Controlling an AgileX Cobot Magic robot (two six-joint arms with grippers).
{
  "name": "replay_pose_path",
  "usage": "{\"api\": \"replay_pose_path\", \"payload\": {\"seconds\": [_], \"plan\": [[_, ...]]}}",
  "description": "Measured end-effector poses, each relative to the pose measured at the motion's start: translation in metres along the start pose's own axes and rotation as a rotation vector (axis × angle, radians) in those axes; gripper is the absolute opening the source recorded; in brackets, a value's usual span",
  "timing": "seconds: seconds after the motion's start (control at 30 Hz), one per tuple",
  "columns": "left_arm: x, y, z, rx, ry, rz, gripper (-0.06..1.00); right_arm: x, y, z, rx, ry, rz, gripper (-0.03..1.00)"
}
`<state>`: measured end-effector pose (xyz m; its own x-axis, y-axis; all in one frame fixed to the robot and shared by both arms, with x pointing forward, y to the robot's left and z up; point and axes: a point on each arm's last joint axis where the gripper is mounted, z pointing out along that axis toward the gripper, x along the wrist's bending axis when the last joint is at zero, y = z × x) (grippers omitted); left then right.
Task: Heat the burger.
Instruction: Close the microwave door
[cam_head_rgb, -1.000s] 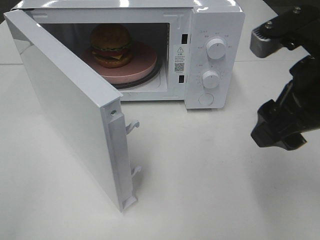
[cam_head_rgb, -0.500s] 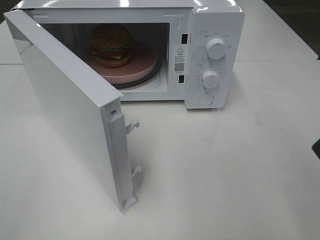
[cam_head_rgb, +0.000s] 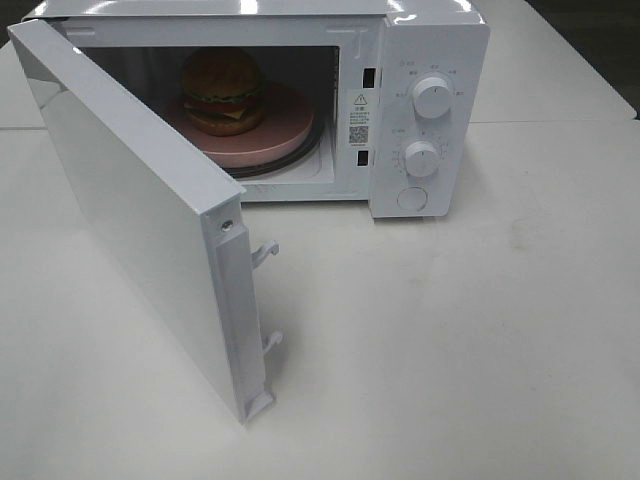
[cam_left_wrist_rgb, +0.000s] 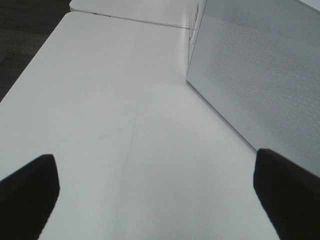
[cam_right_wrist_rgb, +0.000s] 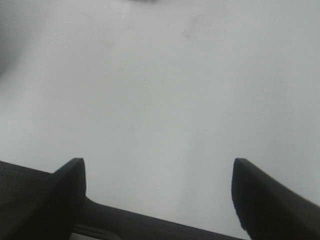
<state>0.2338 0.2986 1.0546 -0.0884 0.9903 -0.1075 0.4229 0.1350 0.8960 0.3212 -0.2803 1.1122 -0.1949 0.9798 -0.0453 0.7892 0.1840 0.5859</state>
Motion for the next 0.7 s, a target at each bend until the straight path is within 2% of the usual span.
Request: {"api": "replay_pose_path", "payload": {"seconds": [0.27, 0.33, 0.43, 0.5, 0.6, 0.67, 0.7], "plan": [[0.0, 0.0, 0.0, 0.0, 0.0, 0.0, 0.98, -0.009, -0.044, 0.007, -0.026, -0.061, 0.096, 0.77], [0.0, 0.0, 0.0, 0.0, 0.0, 0.0, 0.98, -0.01, -0.062, 0.013, -0.062, -0.071, 0.115, 0.77], [0.0, 0.0, 0.0, 0.0, 0.0, 0.0, 0.98, -0.01, -0.066, 0.013, -0.076, -0.072, 0.118, 0.77], [0.0, 0.0, 0.0, 0.0, 0.0, 0.0, 0.98, -0.009, -0.082, 0.016, -0.141, -0.069, 0.121, 0.77], [0.0, 0.0, 0.0, 0.0, 0.0, 0.0, 0.98, -0.009, -0.086, 0.015, -0.165, -0.068, 0.123, 0.77], [0.0, 0.0, 0.0, 0.0, 0.0, 0.0, 0.98, -0.009, -0.094, 0.009, -0.243, -0.064, 0.127, 0.77], [0.0, 0.0, 0.0, 0.0, 0.0, 0.0, 0.98, -0.009, -0.094, 0.009, -0.243, -0.064, 0.127, 0.77]]}}
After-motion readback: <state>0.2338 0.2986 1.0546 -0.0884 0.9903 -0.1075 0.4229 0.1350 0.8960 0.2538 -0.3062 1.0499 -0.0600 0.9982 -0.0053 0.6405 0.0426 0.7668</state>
